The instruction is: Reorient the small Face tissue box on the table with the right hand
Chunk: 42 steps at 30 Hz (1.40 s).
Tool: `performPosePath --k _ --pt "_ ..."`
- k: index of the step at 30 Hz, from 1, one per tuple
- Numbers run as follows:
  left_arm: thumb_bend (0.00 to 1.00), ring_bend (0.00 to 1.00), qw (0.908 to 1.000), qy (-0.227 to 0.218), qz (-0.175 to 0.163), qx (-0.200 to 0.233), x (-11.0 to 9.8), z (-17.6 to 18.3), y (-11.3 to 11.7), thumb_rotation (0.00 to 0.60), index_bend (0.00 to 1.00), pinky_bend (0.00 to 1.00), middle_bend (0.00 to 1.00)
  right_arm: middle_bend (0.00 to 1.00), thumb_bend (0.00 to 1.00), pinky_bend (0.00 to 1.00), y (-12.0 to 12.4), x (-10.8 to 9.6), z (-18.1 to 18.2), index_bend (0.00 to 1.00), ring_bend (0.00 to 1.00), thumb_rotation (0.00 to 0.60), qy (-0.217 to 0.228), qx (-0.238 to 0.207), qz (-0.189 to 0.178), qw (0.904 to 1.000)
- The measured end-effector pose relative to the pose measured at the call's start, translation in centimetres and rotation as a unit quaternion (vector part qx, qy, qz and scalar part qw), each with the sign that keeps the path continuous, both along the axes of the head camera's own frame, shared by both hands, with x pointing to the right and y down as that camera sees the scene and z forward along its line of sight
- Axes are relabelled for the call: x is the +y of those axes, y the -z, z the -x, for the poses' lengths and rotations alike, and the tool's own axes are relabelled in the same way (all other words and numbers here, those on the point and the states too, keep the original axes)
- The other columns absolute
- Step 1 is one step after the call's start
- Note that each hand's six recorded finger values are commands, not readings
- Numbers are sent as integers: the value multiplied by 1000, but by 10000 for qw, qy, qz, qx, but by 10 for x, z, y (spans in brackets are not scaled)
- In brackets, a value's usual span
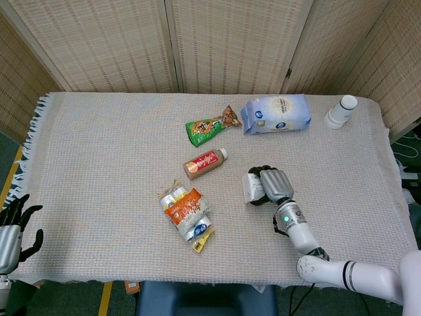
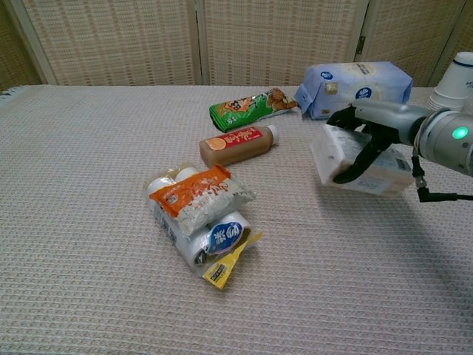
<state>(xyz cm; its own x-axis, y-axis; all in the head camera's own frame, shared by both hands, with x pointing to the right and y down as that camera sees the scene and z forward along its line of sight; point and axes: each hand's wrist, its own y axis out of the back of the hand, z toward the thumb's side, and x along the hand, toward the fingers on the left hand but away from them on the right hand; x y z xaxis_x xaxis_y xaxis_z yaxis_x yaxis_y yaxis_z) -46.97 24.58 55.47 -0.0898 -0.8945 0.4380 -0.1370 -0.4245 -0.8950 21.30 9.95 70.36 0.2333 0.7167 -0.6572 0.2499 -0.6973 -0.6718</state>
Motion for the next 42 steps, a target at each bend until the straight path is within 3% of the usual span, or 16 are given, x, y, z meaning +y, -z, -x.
performPosePath --k 2,5,8,12,15,18,21,26,37,42 --pt "486 0 10000 -5 9 -8 0 0 -1 600 244 119 0 429 49 513 4 -2 -3 427 567 600 -291 -452 -19 9986" --pt "487 0 10000 -11 20 -20 1 -1 -1 600 244 119 0 429 49 512 11 -5 -10 426 566 600 -846 -1302 19 9879" --pt "486 0 10000 -19 29 -24 1 -1 -2 600 244 119 0 429 48 512 16 -7 -20 425 566 600 -1357 -2171 137 9666" --pt "486 0 10000 -32 43 -41 1 -1 -3 600 244 119 0 429 49 512 20 -7 -38 425 566 600 -1893 -3254 371 9257" --pt "486 0 10000 -24 40 -50 1 -1 -3 600 244 119 0 429 49 511 19 -7 -53 425 565 600 -2145 -3847 517 8963" --pt "486 0 10000 -5 30 -54 1 0 -3 600 244 119 0 429 52 506 14 -7 -72 426 562 600 -2229 -4202 529 8780" --pt "486 0 10000 25 24 -54 0 2 -3 600 244 118 0 429 59 505 7 -7 -90 425 555 600 -2174 -4346 420 8730" --pt "486 0 10000 23 66 -71 0 2 -5 600 244 119 0 429 74 502 -9 2 -100 425 546 600 -2037 -4411 283 8736" --pt "486 0 9999 21 111 -106 1 3 -7 600 246 119 0 429 85 491 -40 24 -85 425 535 600 -2215 -4693 524 8532" --pt "486 0 9999 11 126 -109 1 3 -8 600 247 119 0 429 87 491 -47 26 -87 425 535 600 -2325 -4598 562 8552"
